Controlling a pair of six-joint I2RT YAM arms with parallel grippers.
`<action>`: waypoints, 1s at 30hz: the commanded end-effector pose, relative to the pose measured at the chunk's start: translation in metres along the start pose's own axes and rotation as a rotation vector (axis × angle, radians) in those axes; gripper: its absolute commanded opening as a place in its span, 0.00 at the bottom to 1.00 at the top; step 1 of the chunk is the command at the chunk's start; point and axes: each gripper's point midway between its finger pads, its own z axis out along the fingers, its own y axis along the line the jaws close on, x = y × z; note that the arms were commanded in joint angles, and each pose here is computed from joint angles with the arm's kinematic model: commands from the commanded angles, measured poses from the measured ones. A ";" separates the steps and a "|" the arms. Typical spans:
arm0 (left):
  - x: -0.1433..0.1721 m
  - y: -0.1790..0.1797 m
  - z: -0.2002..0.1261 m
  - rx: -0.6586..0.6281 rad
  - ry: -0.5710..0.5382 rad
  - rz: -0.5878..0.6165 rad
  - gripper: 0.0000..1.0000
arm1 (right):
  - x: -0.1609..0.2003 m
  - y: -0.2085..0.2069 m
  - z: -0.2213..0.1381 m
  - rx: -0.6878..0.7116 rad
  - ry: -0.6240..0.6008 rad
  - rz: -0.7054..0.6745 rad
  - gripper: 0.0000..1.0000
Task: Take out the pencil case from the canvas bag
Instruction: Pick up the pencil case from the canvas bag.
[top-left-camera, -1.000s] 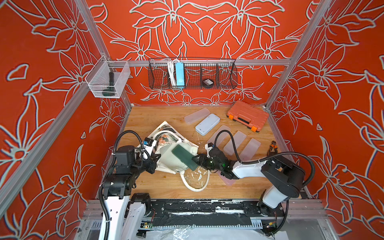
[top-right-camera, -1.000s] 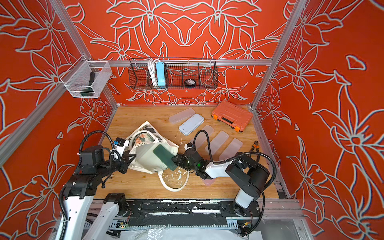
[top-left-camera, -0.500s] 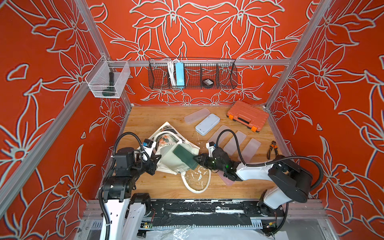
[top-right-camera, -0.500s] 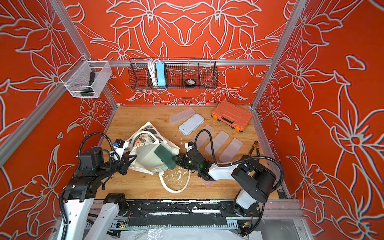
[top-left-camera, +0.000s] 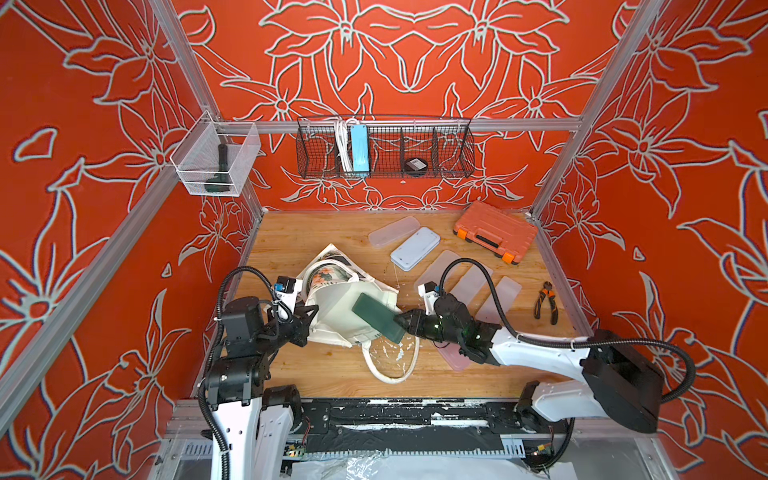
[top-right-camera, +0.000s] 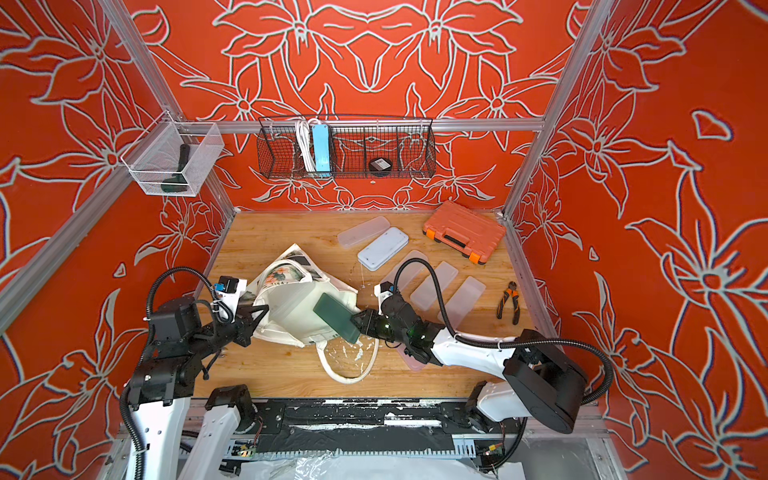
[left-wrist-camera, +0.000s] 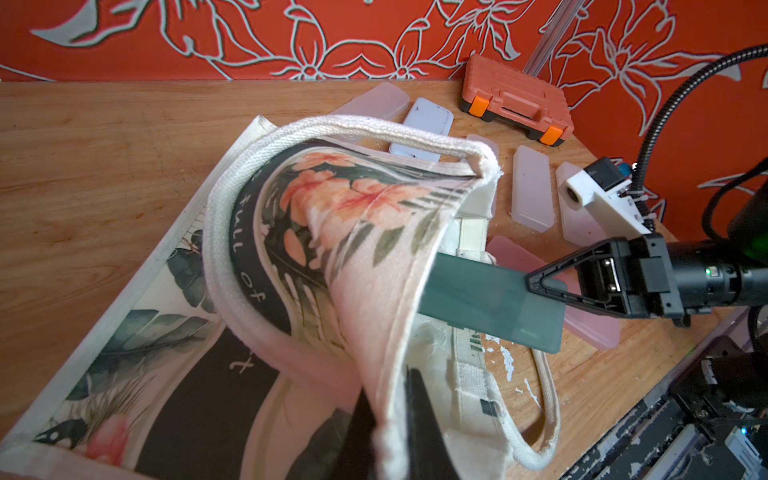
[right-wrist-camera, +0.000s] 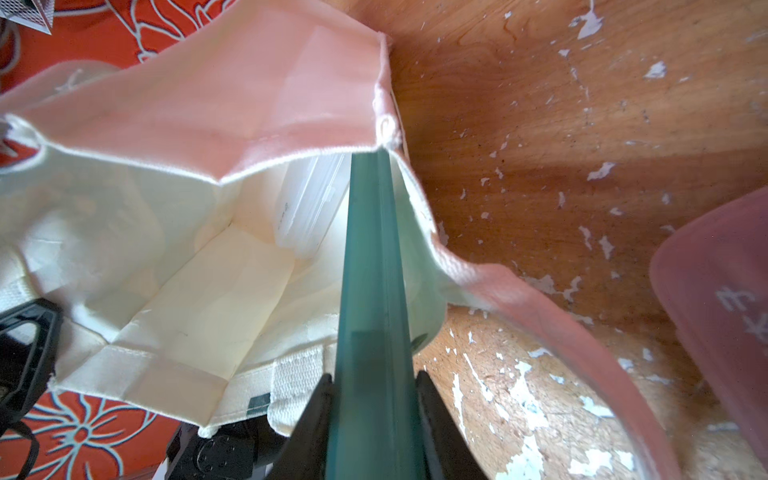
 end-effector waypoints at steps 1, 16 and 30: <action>-0.028 -0.009 -0.006 0.047 -0.064 0.037 0.00 | -0.006 0.022 -0.011 -0.051 -0.014 -0.047 0.22; -0.020 0.003 0.014 0.076 0.027 0.037 0.00 | -0.043 0.054 -0.048 -0.051 -0.069 -0.095 0.21; -0.016 0.014 0.014 0.003 0.028 0.031 0.00 | -0.055 0.076 -0.069 -0.109 -0.082 -0.118 0.20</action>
